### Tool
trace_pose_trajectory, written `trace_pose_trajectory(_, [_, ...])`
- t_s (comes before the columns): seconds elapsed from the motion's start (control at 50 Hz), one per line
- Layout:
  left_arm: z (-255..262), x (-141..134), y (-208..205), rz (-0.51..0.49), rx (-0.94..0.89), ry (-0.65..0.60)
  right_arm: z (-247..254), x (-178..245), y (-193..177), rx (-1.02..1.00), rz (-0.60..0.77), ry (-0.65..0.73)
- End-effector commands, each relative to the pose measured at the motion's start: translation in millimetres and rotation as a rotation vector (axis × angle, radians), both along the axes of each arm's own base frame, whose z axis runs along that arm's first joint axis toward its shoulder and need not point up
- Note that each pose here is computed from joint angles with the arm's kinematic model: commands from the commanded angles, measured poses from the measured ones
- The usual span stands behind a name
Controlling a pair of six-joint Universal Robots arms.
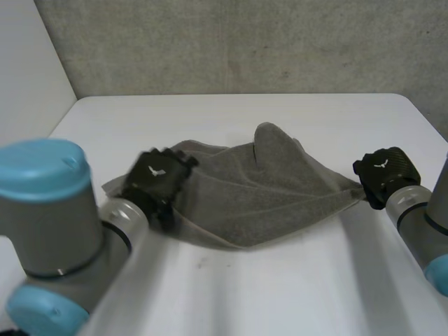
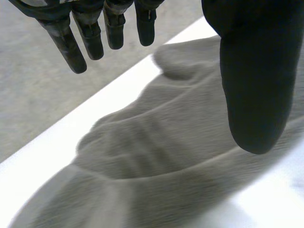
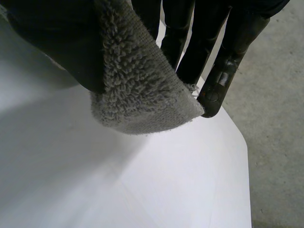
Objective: Fold the laundry
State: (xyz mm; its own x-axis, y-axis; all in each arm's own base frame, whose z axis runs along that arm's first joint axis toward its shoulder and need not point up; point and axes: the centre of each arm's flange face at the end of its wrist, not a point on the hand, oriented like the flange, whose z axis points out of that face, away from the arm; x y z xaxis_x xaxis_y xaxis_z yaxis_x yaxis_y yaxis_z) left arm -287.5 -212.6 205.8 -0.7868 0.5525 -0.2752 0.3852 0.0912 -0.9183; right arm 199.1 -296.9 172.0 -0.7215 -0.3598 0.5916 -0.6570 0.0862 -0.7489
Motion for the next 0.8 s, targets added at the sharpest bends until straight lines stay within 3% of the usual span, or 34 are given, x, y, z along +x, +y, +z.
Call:
trace_pose_trajectory(0.02, [4, 34, -51, 0.032, 0.005, 0.049, -3, -8, -10, -0.02, 0.011, -0.023])
trace_pose_trajectory(0.16, [-15, 45, -77, -0.069, 0.068, 0.088, -9, -6, -9, -0.014, 0.021, -0.023])
trace_pose_trajectory(0.44, [-44, 40, -119, -0.063, 0.053, 0.004, -18, -4, -4, 0.014, 0.029, -0.013])
trace_pose_trajectory(0.54, [-57, 45, -130, 0.004, 0.035, -0.075, -20, -5, -3, 0.02, 0.031, -0.007])
trace_pose_trajectory(0.8, [-69, 48, -133, 0.023, 0.031, -0.147, -22, -5, -3, 0.025, 0.033, -0.002])
